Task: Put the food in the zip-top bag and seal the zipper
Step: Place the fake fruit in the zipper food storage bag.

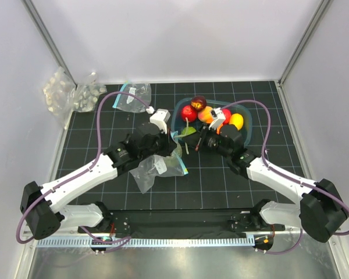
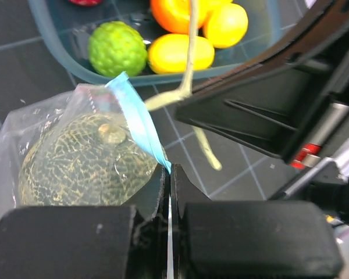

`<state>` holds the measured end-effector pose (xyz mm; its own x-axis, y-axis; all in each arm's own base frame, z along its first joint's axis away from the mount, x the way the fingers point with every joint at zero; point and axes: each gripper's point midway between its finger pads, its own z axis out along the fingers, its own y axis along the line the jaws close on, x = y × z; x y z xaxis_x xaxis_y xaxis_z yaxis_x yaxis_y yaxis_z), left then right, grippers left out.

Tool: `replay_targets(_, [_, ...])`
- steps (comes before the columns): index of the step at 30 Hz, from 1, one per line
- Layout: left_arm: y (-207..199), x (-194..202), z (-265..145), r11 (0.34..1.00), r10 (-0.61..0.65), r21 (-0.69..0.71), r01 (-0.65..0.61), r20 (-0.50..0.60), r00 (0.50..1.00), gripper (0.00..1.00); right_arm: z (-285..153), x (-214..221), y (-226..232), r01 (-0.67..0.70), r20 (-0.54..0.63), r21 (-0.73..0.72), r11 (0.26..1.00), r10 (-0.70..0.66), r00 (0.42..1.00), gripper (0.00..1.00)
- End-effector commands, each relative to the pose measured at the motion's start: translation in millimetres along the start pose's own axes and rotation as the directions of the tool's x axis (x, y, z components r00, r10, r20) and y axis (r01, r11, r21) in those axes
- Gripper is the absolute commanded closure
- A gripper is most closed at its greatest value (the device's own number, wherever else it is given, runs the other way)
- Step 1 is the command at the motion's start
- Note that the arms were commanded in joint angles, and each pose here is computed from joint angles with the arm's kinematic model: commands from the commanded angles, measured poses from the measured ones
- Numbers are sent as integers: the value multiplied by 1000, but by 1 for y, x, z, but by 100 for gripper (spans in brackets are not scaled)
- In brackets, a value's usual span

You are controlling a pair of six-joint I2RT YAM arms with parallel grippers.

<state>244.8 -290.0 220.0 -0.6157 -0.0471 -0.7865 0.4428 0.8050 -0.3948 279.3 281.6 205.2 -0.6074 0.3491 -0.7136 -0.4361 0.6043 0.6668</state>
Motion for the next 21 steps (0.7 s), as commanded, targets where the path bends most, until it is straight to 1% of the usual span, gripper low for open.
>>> replay_targets(1, [5,-24,4,997,79,-19,-77,122,989,100,-8,-35,46,-21,84,-151,988,34,996,99])
replay_targets(5, [0,-24,4,994,104,23,-108,146,984,100,-11,-36,45,-71,70,-180,981,85,994,99])
replay_targets(6, [-5,-30,0,992,109,50,-119,175,978,100,-11,-36,45,-83,67,-189,979,97,993,99])
replay_targets(8, [-11,-24,-4,986,116,100,-135,177,977,100,-11,-38,45,-109,57,-220,969,124,991,99])
replay_targets(10, [-23,-34,-20,973,117,165,-159,242,963,100,-12,-40,47,-111,58,-239,965,128,990,99])
replay_targets(11, [-24,-40,-26,971,107,175,-161,285,953,100,-13,-40,47,-112,54,-247,963,129,990,99])
replay_targets(12, [-22,-39,-28,969,106,181,-169,314,944,100,-12,-40,47,-110,54,-248,962,127,990,99])
replay_targets(14, [-25,-55,-50,962,89,199,-186,417,904,100,-12,-41,46,-104,51,-238,966,120,991,99])
replay_targets(15, [-18,-46,-49,963,91,194,-189,423,902,100,-10,-40,44,-89,48,-227,970,102,994,99])
replay_targets(16, [-19,-49,-55,960,83,202,-192,454,887,100,-7,-34,37,-96,25,-197,976,103,994,99])
replay_targets(17, [-23,-61,-70,954,58,224,-201,518,853,100,-5,-34,36,-94,21,-191,977,100,995,99])
replay_targets(18, [-20,-56,-71,953,55,227,-203,527,848,100,-2,-31,35,-94,8,-187,978,97,995,99])
replay_targets(20, [-21,-60,-77,952,31,237,-194,553,833,100,1,-29,39,-82,4,-206,975,84,996,99])
replay_targets(21, [-22,-58,-76,949,34,244,-198,547,837,100,3,-23,45,-74,-10,-216,974,73,997,99])
